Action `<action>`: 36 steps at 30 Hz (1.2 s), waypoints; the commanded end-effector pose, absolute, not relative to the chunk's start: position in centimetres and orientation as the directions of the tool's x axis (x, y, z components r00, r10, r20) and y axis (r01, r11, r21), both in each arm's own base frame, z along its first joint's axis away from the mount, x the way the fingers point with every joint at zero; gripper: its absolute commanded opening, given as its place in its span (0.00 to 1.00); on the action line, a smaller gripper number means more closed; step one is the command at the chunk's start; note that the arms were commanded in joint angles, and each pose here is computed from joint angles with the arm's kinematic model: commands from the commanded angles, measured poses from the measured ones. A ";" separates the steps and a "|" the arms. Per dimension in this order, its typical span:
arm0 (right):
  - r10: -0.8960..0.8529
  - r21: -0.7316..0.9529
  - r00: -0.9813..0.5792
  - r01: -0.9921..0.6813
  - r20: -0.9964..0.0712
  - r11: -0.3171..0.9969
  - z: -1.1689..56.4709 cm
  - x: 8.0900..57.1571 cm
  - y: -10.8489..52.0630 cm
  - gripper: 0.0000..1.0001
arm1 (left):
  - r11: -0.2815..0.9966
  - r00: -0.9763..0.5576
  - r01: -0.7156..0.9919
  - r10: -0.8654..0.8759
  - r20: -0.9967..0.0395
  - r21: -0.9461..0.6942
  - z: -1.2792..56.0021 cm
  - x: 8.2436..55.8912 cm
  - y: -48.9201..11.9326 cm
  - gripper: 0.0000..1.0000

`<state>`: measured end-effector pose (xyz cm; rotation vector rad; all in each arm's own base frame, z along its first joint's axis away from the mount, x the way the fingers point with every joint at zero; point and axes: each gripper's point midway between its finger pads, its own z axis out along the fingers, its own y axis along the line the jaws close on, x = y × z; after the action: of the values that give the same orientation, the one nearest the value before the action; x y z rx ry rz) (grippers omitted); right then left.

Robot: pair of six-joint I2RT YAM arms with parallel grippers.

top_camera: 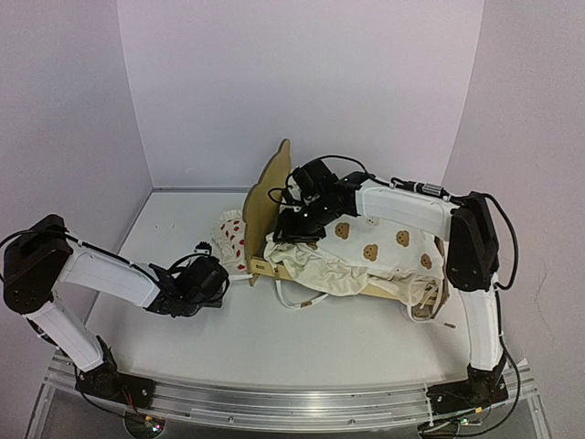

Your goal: Set up the pet bed

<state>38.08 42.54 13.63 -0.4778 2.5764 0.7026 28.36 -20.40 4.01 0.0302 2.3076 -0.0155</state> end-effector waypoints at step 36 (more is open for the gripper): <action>-0.391 0.110 -0.721 -0.540 -0.572 0.835 6.3 28.1 44.0 0.58 | 0.981 -0.819 0.016 -0.097 -0.565 -0.193 5.1 23.1 -19.7 0.00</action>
<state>25.40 42.65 5.95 -0.8234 2.5625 0.3717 23.29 -19.97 4.59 -0.0646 2.5305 -0.2304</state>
